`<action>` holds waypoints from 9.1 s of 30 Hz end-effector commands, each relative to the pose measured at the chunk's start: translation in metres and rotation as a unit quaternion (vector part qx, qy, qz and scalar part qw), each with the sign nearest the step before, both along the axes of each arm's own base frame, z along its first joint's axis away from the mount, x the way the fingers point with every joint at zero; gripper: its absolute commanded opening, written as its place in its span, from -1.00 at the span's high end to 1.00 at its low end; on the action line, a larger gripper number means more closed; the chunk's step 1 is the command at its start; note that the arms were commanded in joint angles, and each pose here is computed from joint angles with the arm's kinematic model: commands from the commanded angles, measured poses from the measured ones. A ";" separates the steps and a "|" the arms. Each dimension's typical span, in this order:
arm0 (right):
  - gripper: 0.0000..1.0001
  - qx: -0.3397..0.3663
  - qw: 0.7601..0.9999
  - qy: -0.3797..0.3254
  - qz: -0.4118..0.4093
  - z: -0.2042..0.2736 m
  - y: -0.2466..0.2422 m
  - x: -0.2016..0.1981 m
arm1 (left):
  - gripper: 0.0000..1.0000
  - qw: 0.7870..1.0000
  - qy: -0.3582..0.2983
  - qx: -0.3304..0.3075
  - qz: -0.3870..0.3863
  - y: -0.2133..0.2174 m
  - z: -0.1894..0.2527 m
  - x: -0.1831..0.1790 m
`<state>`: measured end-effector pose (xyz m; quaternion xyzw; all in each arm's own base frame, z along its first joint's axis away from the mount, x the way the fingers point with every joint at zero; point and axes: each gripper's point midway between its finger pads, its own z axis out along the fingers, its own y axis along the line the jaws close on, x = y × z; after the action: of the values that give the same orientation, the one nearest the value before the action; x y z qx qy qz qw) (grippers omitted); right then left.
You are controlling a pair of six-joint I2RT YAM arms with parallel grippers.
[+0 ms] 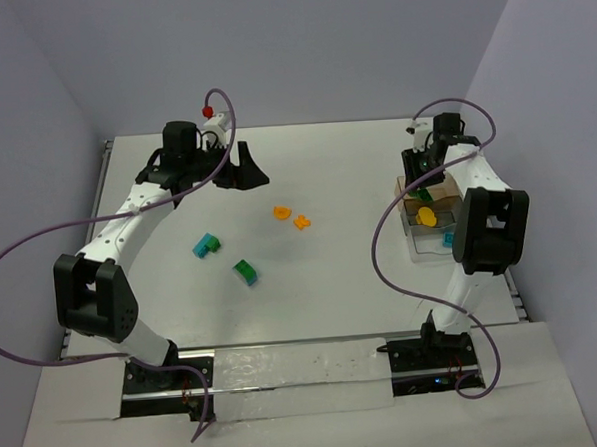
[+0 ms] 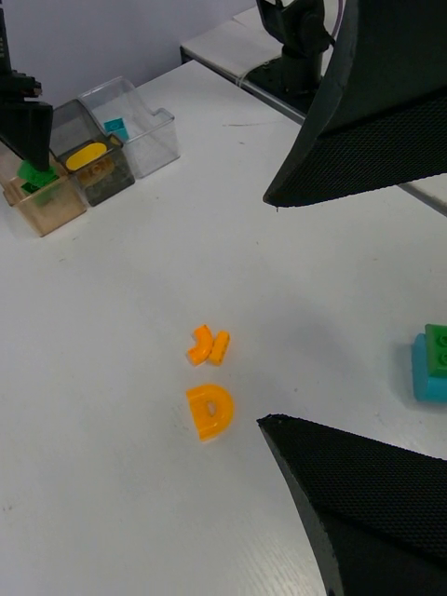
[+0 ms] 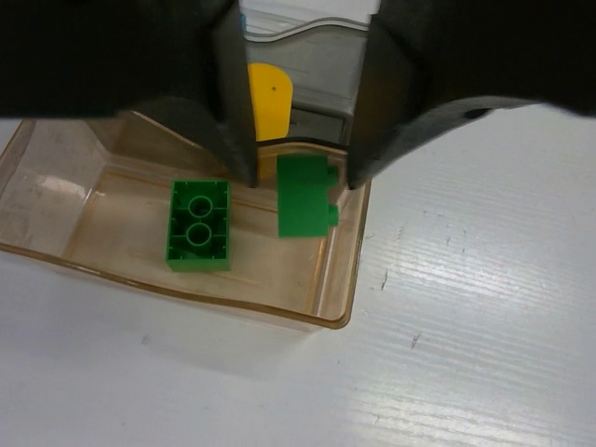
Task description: Sort the legos into containers by color
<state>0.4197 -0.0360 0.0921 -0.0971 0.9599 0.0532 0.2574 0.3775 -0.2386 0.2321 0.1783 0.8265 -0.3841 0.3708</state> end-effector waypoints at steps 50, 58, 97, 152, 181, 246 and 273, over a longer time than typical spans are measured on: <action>-1.00 0.131 0.984 -0.060 0.107 0.105 0.095 -0.072 | -0.60 0.678 -0.291 0.271 -0.618 0.048 -0.124 -0.141; -1.00 0.131 0.984 -0.050 0.107 0.099 0.094 -0.072 | -0.54 0.652 -0.289 0.283 -0.642 0.041 -0.142 -0.143; -0.99 0.225 0.953 -0.094 0.181 0.146 0.140 -0.084 | 1.00 0.817 -0.198 0.192 -0.507 -0.012 -0.079 -0.112; 1.00 0.350 0.824 -0.025 0.445 0.192 0.294 -0.180 | 1.00 0.923 -0.055 -0.177 -0.338 -0.067 0.085 -0.119; 1.00 0.016 1.000 -0.013 -0.022 0.084 -0.039 -0.158 | 1.00 0.973 -0.109 -0.044 -0.198 -0.061 0.042 -0.056; -1.00 0.338 0.879 -0.061 0.330 0.202 0.221 -0.155 | 0.90 0.880 -0.114 -0.160 -0.433 -0.072 0.060 -0.152; -0.78 0.353 0.824 0.012 0.443 0.192 0.300 -0.198 | 0.95 0.887 -0.089 -0.142 -0.431 -0.092 0.044 -0.162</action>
<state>0.2233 0.2583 0.2759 -0.4053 0.7451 0.4913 0.1978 0.2136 -0.3260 0.2608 0.4944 0.5823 -0.6000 0.2379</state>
